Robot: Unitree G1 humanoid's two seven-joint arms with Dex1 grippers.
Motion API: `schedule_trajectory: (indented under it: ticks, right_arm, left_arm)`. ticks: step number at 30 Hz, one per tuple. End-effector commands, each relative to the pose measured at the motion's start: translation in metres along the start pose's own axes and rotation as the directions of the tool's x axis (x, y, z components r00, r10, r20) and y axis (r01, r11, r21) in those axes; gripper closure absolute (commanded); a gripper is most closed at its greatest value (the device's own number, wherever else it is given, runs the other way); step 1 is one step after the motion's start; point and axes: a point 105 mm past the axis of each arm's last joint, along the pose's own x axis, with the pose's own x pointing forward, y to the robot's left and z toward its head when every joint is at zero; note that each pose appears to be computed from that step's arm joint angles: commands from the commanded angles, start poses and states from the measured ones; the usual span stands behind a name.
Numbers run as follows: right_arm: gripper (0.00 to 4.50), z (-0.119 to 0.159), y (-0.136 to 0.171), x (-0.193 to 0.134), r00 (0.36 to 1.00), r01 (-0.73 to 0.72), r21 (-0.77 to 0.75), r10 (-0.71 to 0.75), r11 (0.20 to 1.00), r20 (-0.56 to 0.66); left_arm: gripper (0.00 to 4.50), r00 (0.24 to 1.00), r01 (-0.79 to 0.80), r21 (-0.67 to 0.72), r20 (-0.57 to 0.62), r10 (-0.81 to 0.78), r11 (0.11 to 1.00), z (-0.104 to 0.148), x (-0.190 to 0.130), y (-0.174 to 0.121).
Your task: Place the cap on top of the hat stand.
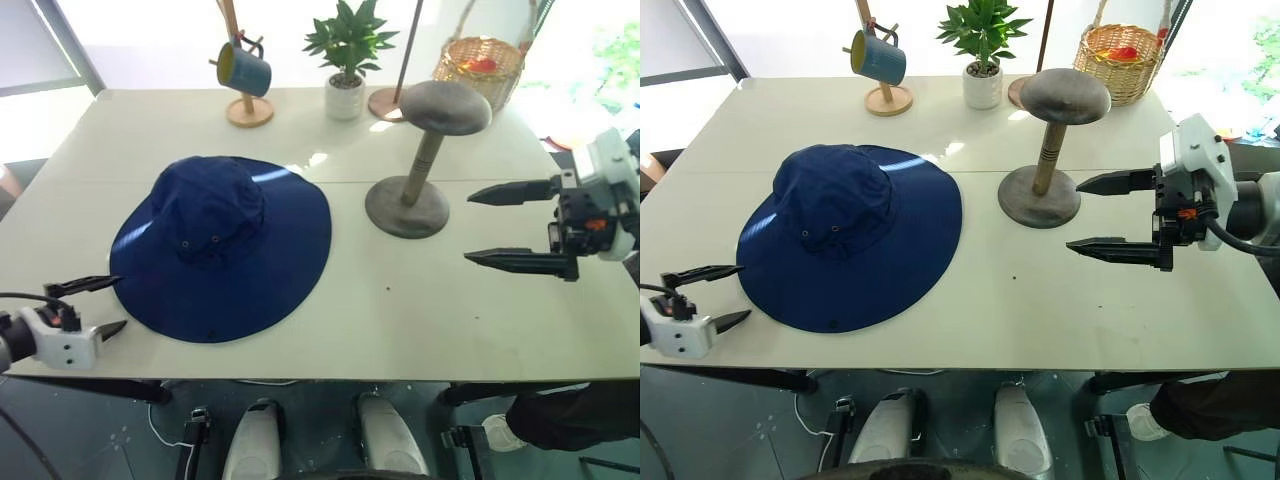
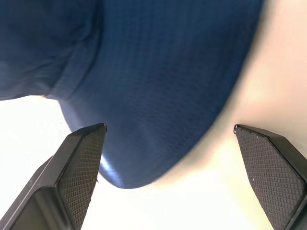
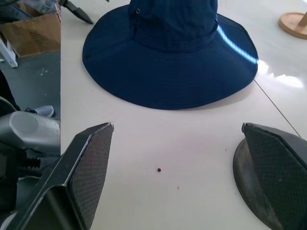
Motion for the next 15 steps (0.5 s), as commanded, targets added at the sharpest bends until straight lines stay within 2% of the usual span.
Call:
schedule_trajectory:
  ticks: [1,8,15]
  right_arm:
    - [0.1,0.018,0.0,-0.009,1.0,0.028,-0.064,-0.028,0.998,0.013]
    - [0.1,0.02,0.001,-0.011,0.999,0.038,-0.059,-0.038,0.998,0.014]
    - [0.1,0.019,0.001,-0.008,0.999,0.04,-0.053,-0.038,0.998,0.025]
  left_arm:
    - [0.0,0.999,-0.042,0.03,-0.012,0.043,0.999,0.001,0.017,-0.006]
    - [0.0,0.98,-0.198,0.075,-0.018,0.2,0.977,0.002,0.032,-0.003]
    - [0.0,0.938,-0.342,0.08,0.082,0.336,0.936,0.024,0.06,0.022]
